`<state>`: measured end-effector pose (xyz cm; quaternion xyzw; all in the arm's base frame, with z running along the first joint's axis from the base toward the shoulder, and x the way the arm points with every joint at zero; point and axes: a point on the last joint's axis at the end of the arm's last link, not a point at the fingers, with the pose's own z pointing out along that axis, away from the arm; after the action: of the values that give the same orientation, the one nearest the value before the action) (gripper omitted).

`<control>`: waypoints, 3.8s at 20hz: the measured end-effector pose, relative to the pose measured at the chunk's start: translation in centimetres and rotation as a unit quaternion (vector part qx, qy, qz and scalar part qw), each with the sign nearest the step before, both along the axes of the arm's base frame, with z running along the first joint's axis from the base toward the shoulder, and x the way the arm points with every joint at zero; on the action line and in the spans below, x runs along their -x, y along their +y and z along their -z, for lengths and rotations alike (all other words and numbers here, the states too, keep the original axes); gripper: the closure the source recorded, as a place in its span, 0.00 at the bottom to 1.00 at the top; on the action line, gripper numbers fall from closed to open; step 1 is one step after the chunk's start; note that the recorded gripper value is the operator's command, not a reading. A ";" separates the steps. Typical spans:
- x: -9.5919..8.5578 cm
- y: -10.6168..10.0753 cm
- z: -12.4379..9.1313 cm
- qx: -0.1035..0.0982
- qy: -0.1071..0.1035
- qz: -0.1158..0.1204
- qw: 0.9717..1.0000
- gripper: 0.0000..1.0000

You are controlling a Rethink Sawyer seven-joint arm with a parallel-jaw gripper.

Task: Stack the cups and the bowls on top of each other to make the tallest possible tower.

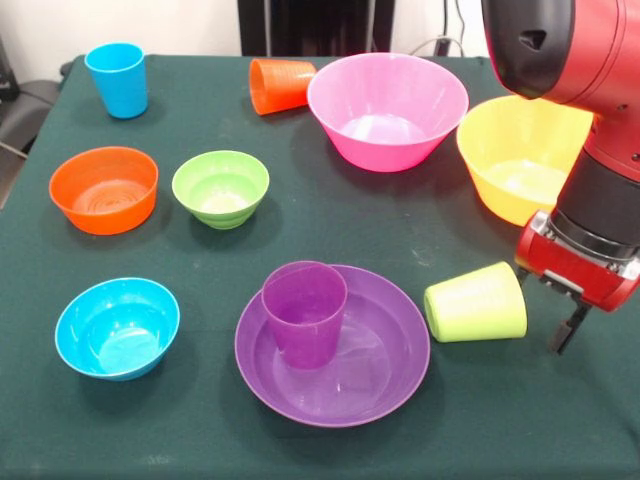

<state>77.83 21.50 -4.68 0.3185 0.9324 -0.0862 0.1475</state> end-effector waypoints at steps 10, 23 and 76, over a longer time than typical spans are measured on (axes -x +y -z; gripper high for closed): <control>-0.2 -0.3 -1.4 -0.001 -0.004 0.005 1.000 0.00; -1.6 -1.7 -8.2 -0.008 -0.032 0.027 0.999 0.00; 2.5 -24.1 -17.2 -0.017 -0.011 0.084 0.996 0.00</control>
<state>75.29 -2.56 12.54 0.3987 0.9023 -0.0787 0.1441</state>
